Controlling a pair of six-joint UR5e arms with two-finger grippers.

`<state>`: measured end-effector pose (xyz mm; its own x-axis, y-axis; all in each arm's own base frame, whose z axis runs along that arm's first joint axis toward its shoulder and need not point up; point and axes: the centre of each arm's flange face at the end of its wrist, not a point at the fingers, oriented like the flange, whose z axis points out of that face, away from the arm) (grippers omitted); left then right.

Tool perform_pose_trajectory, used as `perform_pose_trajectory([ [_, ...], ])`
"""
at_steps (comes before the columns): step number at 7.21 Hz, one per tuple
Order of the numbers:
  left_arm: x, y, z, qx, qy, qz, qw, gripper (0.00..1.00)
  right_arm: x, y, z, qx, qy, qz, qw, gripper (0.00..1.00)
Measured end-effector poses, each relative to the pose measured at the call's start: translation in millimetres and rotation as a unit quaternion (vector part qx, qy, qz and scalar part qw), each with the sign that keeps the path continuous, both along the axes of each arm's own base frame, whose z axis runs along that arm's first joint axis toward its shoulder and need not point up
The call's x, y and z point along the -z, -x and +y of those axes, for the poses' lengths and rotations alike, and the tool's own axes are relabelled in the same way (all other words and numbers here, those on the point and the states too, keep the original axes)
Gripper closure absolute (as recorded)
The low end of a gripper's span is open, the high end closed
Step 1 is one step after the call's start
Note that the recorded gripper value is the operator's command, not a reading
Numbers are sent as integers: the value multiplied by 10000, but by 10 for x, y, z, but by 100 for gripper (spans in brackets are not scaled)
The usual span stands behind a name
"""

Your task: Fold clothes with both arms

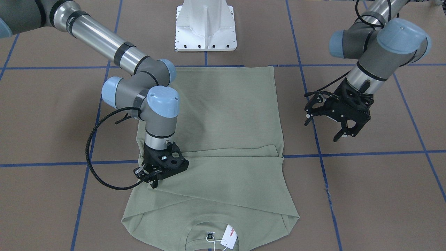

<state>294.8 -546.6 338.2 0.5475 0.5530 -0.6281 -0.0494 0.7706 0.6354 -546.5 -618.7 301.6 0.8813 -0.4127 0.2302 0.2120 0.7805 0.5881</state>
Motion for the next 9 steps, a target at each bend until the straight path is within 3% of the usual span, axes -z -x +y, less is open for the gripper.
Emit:
perform_pose_trajectory([
  [2,4,-5,3,14,23,11,10000,0,-159,-141,-81,83,-27,158,9998,100],
  [3,3,-7,4,18,26,10,10000,0,-220,-206,-98,129,-53,221,9997,81],
  [4,7,-7,5,20,24,13,10000,0,-271,-275,-81,182,-93,257,9995,28],
  [5,14,-7,9,20,19,17,10000,0,-300,-332,-47,203,-122,253,9994,1],
  [7,21,-5,11,20,13,21,10000,0,-235,-383,-7,222,-126,121,9996,0],
  [8,26,-3,13,51,63,45,10000,0,-105,-429,41,266,-22,-179,9995,0],
  [9,43,3,18,139,193,106,9997,0,63,-521,144,191,237,-706,9970,0],
])
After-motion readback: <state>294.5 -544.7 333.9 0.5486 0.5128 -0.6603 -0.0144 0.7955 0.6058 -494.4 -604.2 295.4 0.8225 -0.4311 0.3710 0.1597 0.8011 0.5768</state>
